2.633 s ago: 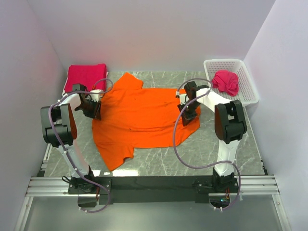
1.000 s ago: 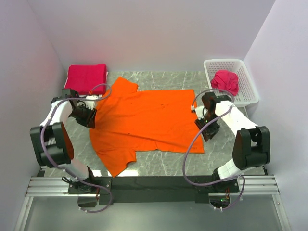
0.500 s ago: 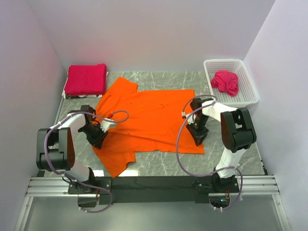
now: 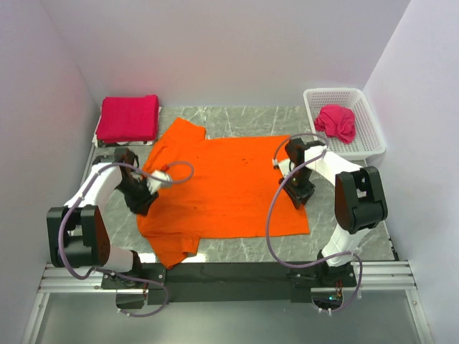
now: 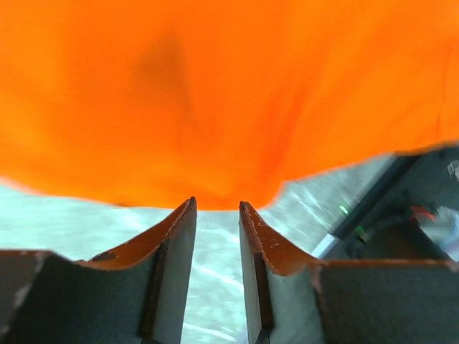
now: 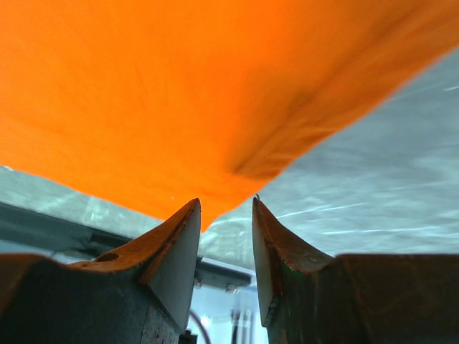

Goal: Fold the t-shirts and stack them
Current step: Fold the tshirt

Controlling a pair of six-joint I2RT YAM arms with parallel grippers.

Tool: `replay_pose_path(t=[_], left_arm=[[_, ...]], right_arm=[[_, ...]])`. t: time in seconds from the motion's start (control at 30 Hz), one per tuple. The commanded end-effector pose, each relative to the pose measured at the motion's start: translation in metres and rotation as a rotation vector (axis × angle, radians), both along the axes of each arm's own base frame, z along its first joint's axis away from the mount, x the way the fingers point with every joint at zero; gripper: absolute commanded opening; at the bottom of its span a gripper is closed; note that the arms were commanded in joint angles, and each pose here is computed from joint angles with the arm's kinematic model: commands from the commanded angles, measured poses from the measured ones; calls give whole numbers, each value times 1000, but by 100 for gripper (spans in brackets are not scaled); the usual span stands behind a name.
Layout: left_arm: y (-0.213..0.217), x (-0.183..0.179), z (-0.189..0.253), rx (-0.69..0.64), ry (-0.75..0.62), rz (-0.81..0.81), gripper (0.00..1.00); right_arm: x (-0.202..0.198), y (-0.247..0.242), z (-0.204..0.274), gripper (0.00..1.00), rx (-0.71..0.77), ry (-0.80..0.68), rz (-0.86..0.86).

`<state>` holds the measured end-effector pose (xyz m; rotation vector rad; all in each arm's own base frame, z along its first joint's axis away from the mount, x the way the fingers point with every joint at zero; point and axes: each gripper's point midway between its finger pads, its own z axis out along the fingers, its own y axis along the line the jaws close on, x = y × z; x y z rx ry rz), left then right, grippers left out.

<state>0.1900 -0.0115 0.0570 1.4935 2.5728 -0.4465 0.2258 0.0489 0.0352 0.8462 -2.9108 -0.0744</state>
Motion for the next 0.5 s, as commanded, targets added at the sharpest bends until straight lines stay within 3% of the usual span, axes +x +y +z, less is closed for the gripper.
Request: replay_pose_path(t=[0.0,0.07,0.27,0.37,0.47], left_arm=[[-19,61,35,-118,-181,48,37],[-15,106,48,-111,-297,128,39],[-12,193,36,-132,-328,355,36],[-9,216,23,-130,-330,419,36],[-9,214,5,-124,-269,428,35]], right_arm=[[39,9,32,42,30,-165,13],[61,17,36,41,54,-211,-6],[108,36,18,38,89,-234,-62],[124,39,6,37,85,-233,-75],[124,40,-9,37,83,-203,-74]])
